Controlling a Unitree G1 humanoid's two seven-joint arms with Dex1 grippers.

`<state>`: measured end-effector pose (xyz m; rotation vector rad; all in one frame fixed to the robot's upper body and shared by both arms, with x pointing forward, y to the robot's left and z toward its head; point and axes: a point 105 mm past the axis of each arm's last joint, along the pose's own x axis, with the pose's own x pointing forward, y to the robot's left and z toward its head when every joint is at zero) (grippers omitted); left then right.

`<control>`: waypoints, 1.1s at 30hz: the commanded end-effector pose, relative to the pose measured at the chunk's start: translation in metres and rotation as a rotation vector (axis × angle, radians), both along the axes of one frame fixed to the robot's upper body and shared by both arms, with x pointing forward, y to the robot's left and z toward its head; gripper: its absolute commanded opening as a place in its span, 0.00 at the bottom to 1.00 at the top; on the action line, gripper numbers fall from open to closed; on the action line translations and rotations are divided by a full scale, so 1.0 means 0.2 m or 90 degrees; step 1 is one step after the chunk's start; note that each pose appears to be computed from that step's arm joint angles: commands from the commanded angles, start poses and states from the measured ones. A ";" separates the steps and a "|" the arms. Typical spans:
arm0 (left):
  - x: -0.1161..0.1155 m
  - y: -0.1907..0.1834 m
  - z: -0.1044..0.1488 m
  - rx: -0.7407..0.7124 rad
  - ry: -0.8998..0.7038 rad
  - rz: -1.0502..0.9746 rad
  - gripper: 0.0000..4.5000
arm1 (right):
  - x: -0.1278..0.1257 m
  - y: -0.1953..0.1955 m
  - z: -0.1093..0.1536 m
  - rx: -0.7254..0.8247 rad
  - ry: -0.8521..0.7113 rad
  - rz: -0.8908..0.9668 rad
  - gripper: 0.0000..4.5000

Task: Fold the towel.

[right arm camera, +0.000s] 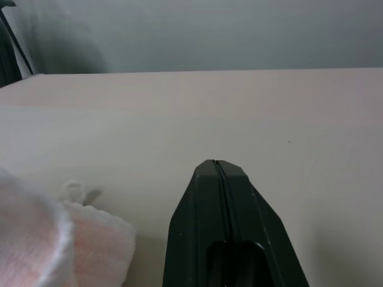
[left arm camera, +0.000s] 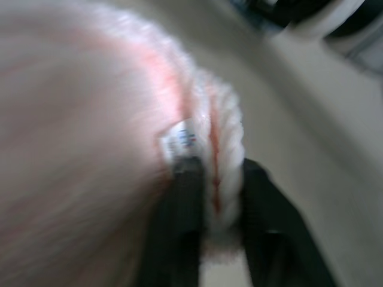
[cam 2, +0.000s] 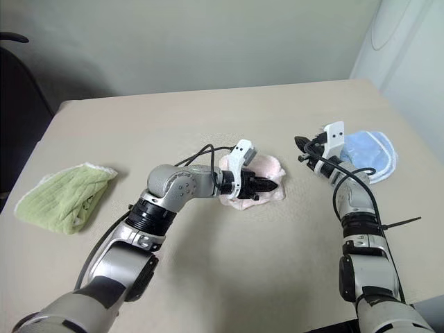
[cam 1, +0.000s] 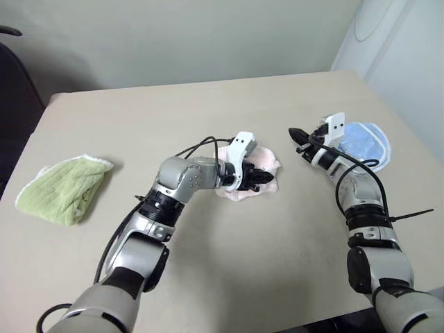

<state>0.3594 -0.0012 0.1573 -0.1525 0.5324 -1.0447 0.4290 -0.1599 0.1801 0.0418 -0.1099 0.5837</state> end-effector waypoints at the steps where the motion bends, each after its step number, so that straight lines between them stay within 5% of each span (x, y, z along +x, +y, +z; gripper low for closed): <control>1: -0.01 -0.01 0.14 -0.077 -0.014 -0.006 0.48 | -0.01 0.03 0.09 0.006 -0.037 0.013 0.00; 5: -0.01 0.05 0.23 -0.145 -0.025 0.018 0.79 | 0.00 0.04 0.10 -0.003 -0.035 0.026 0.00; 10: 0.08 0.33 0.35 -0.181 -0.141 0.157 0.79 | -0.03 0.09 0.13 -0.019 -0.036 0.084 0.00; 15: 0.09 0.53 0.24 -0.113 -0.223 0.220 0.41 | -0.12 0.21 0.15 -0.044 -0.030 0.192 0.00; 20: 0.04 0.47 0.13 -0.108 -0.226 0.168 0.01 | -0.21 0.35 0.09 -0.066 -0.003 0.280 0.00; 27: 0.10 0.42 -0.20 0.039 -0.175 0.151 0.01 | -0.20 0.40 -0.40 -0.176 0.165 0.252 0.00; 31: 0.11 0.44 -0.30 0.079 -0.164 0.156 0.01 | -0.20 0.38 -0.45 -0.171 0.177 0.238 0.00; 33: 0.11 0.45 -0.23 0.016 -0.166 0.174 0.01 | -0.20 0.37 -0.39 -0.145 0.156 0.245 0.00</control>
